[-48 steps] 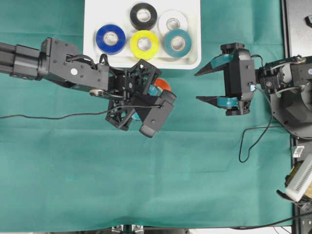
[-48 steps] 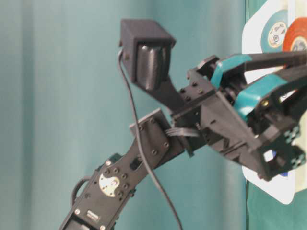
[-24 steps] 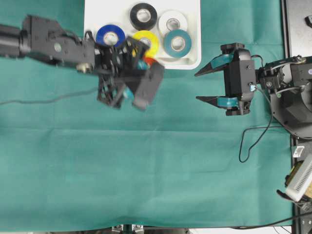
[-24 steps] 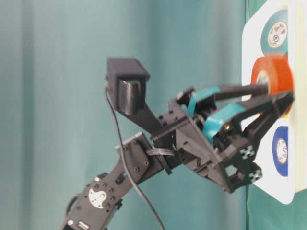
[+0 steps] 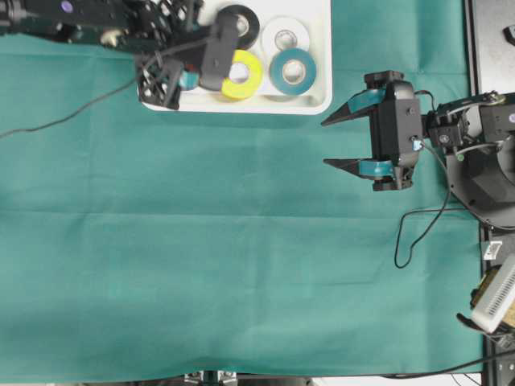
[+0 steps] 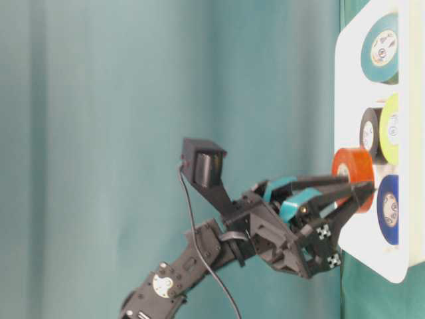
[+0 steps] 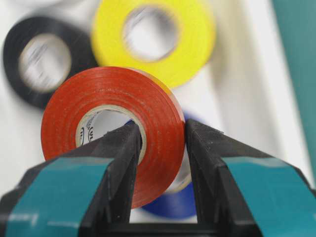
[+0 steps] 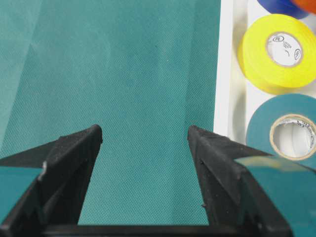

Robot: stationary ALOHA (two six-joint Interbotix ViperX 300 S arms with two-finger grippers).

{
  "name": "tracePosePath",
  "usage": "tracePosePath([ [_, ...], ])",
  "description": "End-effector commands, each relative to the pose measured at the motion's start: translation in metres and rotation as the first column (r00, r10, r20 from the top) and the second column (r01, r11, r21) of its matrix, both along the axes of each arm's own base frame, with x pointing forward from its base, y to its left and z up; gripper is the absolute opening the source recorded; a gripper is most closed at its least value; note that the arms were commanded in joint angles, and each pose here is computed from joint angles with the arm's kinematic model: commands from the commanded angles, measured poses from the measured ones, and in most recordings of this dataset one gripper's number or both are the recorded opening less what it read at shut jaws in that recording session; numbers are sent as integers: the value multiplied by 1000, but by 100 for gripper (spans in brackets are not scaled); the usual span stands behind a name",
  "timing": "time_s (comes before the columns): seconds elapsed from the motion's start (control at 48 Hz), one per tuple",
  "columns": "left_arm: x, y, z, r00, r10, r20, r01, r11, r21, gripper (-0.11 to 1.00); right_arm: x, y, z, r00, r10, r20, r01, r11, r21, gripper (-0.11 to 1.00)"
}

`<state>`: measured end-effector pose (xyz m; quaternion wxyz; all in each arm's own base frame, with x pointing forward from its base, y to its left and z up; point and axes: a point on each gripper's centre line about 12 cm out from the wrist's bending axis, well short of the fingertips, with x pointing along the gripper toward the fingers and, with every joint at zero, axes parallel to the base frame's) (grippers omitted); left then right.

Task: Put the tape alternately from left to right into the white case.
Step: 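Lift the red tape with the left gripper and place it in the tray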

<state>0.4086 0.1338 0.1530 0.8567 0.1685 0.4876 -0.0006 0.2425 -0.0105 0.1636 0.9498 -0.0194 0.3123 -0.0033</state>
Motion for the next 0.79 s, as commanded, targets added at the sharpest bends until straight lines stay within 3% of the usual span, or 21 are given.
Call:
tracePosePath([
  [0.0, -4, 13, 21, 997, 30, 65, -31, 999, 24, -3, 2, 1, 5, 1000, 3, 20, -3, 1000, 4, 74],
  [0.271, -20, 45, 18, 991, 108, 79, -111, 993, 31, -3, 2, 1, 5, 1000, 3, 22, -3, 1000, 4, 74],
  [0.771, -22, 47, 16, 993, 98, 70, -101, 994, 42, -2, 3, 1, 6, 1000, 4, 25, -4, 1000, 3, 74],
])
